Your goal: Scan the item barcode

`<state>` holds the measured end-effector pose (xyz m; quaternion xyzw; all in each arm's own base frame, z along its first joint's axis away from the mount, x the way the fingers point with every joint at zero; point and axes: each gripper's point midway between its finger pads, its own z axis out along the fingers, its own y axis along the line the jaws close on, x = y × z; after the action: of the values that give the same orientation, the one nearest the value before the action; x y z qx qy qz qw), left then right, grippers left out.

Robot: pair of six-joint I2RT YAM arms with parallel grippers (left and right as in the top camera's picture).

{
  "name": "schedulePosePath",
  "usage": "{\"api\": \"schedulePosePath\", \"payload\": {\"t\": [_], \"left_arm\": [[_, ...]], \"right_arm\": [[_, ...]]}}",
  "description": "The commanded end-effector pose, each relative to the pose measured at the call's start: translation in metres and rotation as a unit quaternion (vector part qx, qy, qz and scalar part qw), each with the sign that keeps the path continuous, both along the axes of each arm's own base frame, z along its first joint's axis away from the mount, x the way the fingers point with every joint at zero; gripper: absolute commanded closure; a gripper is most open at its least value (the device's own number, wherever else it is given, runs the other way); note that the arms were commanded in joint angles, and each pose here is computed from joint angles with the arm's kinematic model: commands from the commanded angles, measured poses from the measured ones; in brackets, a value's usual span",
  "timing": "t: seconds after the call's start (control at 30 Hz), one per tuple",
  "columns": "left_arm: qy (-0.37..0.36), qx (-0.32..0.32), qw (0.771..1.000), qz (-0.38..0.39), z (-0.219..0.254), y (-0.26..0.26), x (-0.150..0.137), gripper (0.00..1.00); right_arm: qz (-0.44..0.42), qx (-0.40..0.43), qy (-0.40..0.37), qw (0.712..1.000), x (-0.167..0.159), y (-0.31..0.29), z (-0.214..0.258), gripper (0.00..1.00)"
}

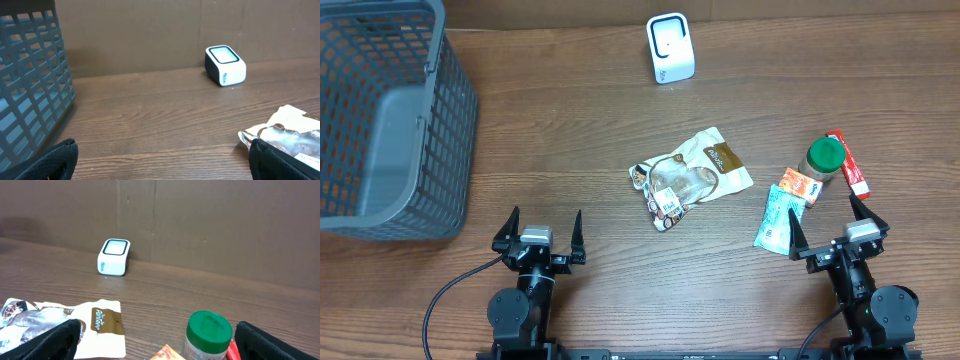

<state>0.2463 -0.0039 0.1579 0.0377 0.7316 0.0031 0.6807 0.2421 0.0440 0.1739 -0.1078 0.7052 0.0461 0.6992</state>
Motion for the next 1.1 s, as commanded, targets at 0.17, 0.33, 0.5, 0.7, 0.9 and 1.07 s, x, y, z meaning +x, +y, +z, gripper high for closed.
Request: {"api": "schedulePosePath", "payload": {"t": [0.17, 0.33, 0.5, 0.7, 0.9, 1.07], "left_arm": [[-0.003, 0.013, 1.000, 0.002, -0.0002, 0.0011, -0.0004, 0.00], [-0.003, 0.013, 1.000, 0.002, -0.0001, 0.0011, -0.0003, 0.00], [-0.003, 0.013, 1.000, 0.002, -0.0001, 0.0011, -0.0003, 0.00], [-0.003, 0.013, 1.000, 0.002, -0.0001, 0.0011, -0.0003, 0.00], [-0.003, 0.013, 1.000, 0.002, -0.0002, 0.0011, -0.0004, 0.00], [-0.003, 0.013, 1.000, 0.002, -0.0002, 0.0011, -0.0004, 0.00]], "right_arm": [[-0.002, -0.002, -0.002, 1.000, 0.0002, -0.0010, -0.0020, 0.00], [-0.002, -0.002, -0.002, 1.000, 0.0002, -0.0010, -0.0019, 0.00], [-0.002, -0.002, -0.002, 1.000, 0.0002, -0.0009, -0.0019, 0.00], [-0.002, -0.002, -0.002, 1.000, 0.0002, -0.0010, -0.0020, 0.00], [-0.002, -0.002, -0.002, 1.000, 0.0002, -0.0010, -0.0019, 0.00], [-0.002, -0.002, -0.002, 1.000, 0.0002, -0.0009, -0.0020, 0.00]]}}
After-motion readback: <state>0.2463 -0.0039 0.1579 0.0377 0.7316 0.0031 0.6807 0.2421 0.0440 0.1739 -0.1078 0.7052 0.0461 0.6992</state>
